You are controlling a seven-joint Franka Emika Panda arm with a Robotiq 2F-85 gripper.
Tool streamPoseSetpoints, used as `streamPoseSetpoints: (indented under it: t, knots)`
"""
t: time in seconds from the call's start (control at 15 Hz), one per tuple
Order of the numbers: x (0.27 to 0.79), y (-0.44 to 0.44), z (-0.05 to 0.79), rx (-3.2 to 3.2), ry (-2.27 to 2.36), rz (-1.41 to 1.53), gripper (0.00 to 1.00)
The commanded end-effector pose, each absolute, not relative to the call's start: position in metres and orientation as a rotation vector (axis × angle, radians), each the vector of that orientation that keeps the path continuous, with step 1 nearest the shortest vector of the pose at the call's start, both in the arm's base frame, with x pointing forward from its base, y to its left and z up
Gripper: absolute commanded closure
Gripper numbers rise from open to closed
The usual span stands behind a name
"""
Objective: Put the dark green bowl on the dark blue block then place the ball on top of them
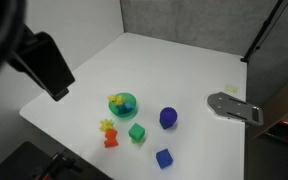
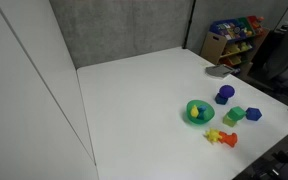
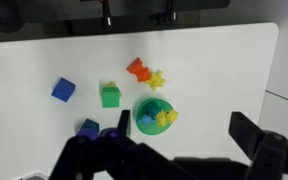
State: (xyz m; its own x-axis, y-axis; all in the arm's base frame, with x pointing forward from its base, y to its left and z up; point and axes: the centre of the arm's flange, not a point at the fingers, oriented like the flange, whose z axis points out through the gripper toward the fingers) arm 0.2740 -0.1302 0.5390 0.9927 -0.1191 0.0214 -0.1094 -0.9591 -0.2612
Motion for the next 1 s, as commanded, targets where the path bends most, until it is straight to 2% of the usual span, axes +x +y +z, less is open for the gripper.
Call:
streamPoseSetpoints:
  t: [0.0, 0.33, 0.93]
  knots:
    - [0.274, -0.13, 0.54, -2.874, 0.168, -0.055, 0.0]
    - [0.285, -0.125, 0.545, -2.879, 0.161, -0.053, 0.0]
    - [0.371, -0.07, 0.539, -2.941, 0.136, -0.046, 0.0]
